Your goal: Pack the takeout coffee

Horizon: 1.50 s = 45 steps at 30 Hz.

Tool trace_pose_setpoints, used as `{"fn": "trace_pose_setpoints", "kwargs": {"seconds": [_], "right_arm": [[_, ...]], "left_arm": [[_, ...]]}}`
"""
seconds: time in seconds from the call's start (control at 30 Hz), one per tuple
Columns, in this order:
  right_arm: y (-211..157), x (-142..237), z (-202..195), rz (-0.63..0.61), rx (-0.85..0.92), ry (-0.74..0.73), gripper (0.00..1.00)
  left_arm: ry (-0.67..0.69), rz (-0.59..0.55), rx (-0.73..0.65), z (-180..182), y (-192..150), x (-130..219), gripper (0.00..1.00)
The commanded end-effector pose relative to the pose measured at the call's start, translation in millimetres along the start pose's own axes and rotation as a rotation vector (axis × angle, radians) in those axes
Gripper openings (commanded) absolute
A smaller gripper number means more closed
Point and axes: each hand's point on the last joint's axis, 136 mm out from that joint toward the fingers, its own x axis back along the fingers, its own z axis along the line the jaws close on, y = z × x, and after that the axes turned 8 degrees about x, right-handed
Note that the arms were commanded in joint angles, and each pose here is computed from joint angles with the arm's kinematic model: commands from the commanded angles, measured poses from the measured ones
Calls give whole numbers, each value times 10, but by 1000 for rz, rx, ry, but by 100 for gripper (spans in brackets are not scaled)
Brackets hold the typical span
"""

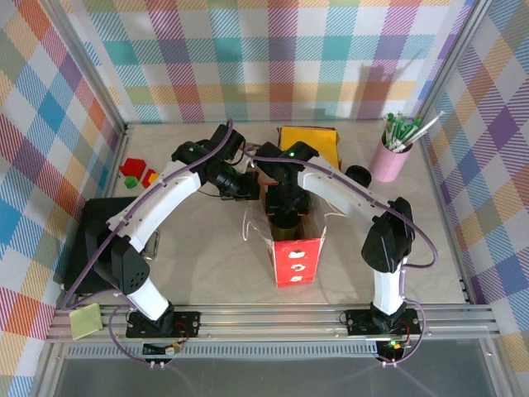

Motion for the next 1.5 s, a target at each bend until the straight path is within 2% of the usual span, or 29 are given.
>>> {"fn": "trace_pose_setpoints", "kwargs": {"seconds": [0.0,0.37,0.7,1.13,1.3,1.47], "right_arm": [[14,-157,-28,15,4,-11,52],[-42,-276,-11,38,-10,32,51],[-102,-444,-43,86,4,1,51],[201,131,2,-86,47,5,50],[193,137,-54,-111,56,-33,50],[130,-12,-64,-79,45,-38,51]], "left_arm": [[2,6,2,9,24,-19,0],[2,10,8,22,39,-42,0],[4,13,15,42,37,-45,0],[0,10,12,29,54,-44,0],[2,9,11,34,49,-40,0],[4,8,12,46,45,-30,0]]}}
